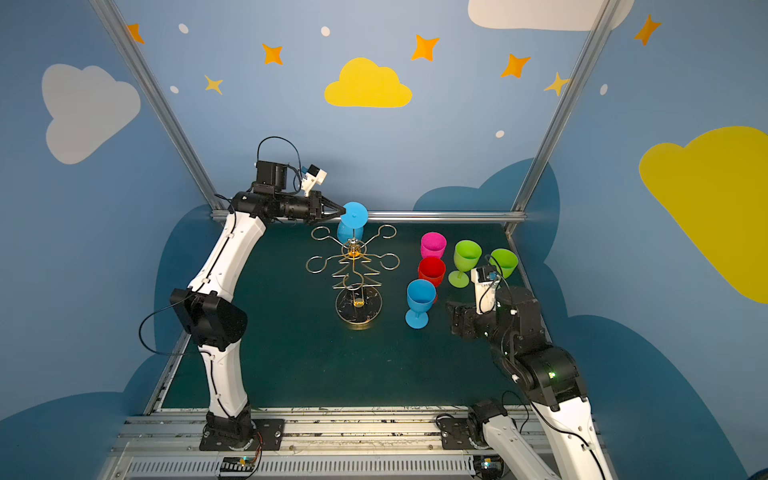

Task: Take the wine glass off the wine glass rack
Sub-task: 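Close the left gripper on the hanging blue glass's base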

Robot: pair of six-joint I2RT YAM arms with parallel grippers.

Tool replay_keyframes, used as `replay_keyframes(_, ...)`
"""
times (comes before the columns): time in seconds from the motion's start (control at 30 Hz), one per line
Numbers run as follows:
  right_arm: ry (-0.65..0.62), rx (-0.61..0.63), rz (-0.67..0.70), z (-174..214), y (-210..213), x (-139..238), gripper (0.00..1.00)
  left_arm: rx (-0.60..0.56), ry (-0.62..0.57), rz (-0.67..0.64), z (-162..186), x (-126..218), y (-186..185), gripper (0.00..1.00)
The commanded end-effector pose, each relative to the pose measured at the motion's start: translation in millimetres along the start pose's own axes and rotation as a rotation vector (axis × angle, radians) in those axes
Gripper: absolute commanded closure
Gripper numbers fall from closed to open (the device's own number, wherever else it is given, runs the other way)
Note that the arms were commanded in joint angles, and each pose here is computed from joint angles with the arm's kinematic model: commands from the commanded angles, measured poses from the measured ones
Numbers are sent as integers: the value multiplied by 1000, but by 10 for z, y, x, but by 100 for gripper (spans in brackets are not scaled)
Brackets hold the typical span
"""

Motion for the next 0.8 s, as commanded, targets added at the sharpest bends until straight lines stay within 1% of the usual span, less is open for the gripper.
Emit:
replay_keyframes(0.0, -16, -8, 3, -14, -3, 93, 20, -34, -3, 26, 27, 131, -179, 97)
replay_keyframes(0.47, -18, -6, 7, 26, -17, 99, 20, -14, 23, 40, 176, 145, -196, 97)
replay_keyframes(0.77, -18, -9, 8, 34, -20, 84, 20, -16, 44, 59, 216, 48, -217, 97)
Point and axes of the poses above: each gripper's point midway between its finger pads, its own x axis back along the fingers, its own y axis along the line the jaws close on, z = x × y, the point moved 6 cm from there along x, back along the fingers, and after that the axes turned 4 degrees about -x, right-handed, at the moved point
